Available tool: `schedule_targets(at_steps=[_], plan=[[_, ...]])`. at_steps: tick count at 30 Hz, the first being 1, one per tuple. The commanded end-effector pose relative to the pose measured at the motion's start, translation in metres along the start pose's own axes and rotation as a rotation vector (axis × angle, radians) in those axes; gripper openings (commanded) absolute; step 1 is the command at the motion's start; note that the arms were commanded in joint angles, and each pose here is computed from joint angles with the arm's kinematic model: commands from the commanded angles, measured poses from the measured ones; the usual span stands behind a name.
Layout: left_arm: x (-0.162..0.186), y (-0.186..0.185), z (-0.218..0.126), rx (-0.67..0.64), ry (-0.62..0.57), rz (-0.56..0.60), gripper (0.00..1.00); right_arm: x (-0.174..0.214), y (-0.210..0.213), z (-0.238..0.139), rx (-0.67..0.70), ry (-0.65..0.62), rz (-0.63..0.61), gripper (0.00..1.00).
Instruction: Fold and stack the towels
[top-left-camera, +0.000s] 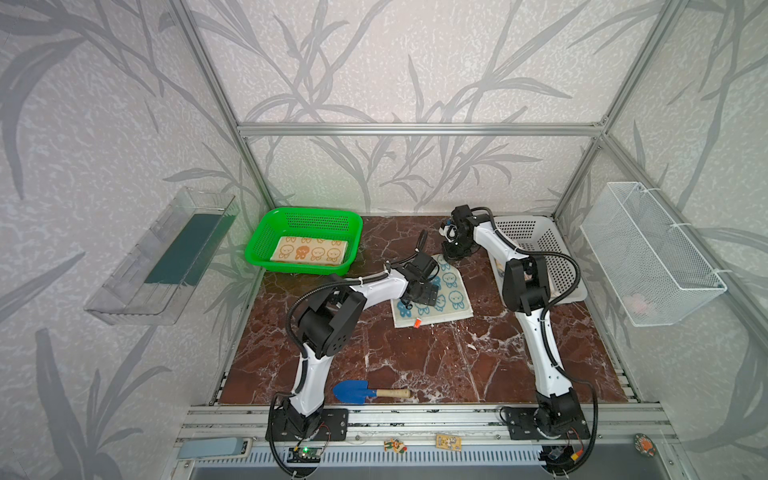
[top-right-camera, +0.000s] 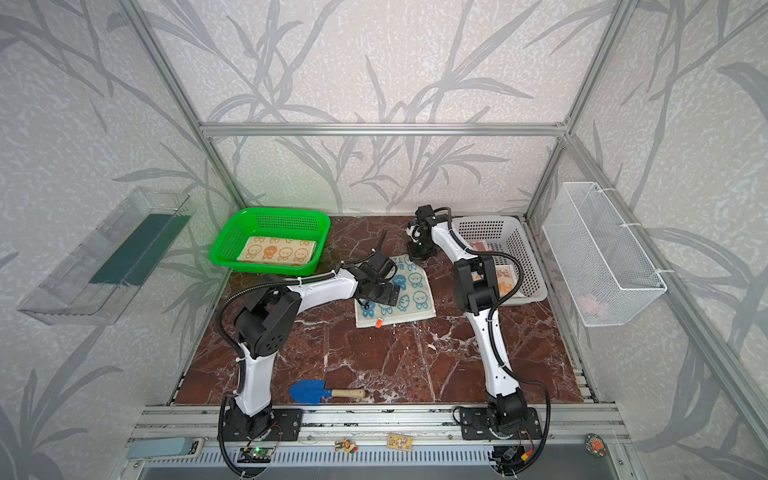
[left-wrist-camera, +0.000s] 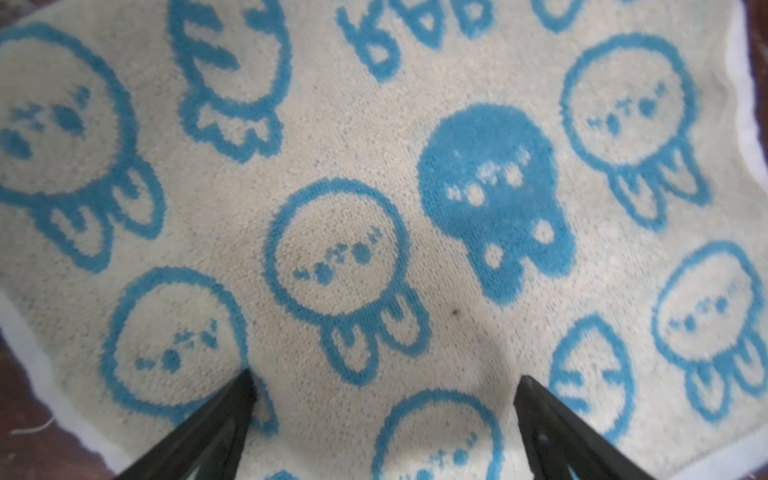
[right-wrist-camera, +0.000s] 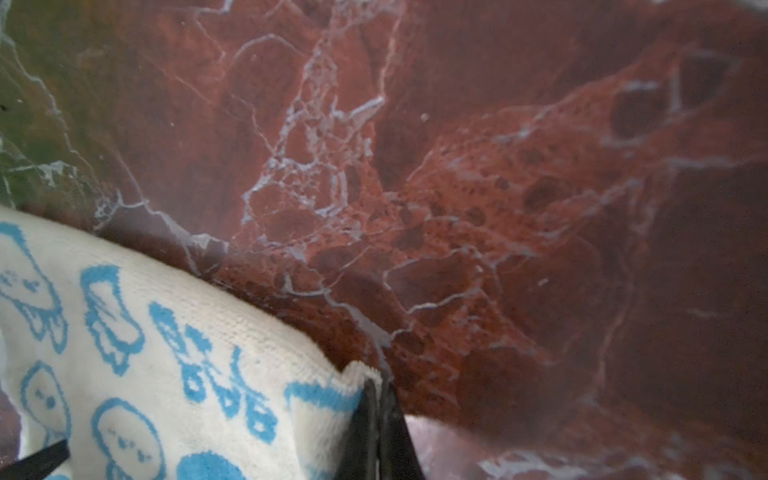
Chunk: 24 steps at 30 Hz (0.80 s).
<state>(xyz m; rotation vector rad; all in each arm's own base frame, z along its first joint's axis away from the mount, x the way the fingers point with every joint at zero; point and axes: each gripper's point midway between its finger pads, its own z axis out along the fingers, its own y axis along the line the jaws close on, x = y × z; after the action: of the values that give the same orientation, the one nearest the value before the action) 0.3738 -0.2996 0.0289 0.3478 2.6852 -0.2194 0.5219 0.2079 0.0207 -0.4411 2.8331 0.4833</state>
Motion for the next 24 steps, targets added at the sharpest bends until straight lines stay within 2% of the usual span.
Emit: schedule_targets(at_steps=[1, 5, 7, 10, 13, 18, 24], plan=[[-0.011, 0.016, -0.019, -0.100, -0.015, -0.037, 0.99, 0.005, -0.001, -0.016, 0.018, 0.012, -0.013, 0.00], [-0.041, 0.049, -0.051, -0.174, -0.064, -0.021, 0.99, 0.003, 0.000, -0.019, 0.012, 0.002, -0.012, 0.00], [-0.051, 0.071, -0.060, -0.174, -0.076, -0.063, 0.99, 0.002, 0.001, -0.019, 0.008, 0.000, -0.010, 0.00], [-0.057, 0.107, -0.060, -0.133, -0.062, -0.182, 0.99, 0.002, 0.001, -0.019, 0.005, -0.001, -0.011, 0.00], [-0.062, 0.131, -0.052, -0.115, -0.050, -0.233, 0.97, 0.002, 0.000, -0.019, 0.006, -0.002, -0.012, 0.00], [-0.064, 0.141, -0.030, -0.089, 0.025, -0.263, 0.85, 0.001, 0.002, -0.018, -0.006, -0.005, -0.010, 0.00], [-0.072, 0.138, -0.011, -0.048, 0.033, -0.290, 0.76, 0.002, 0.001, -0.019, -0.007, -0.002, -0.009, 0.00]])
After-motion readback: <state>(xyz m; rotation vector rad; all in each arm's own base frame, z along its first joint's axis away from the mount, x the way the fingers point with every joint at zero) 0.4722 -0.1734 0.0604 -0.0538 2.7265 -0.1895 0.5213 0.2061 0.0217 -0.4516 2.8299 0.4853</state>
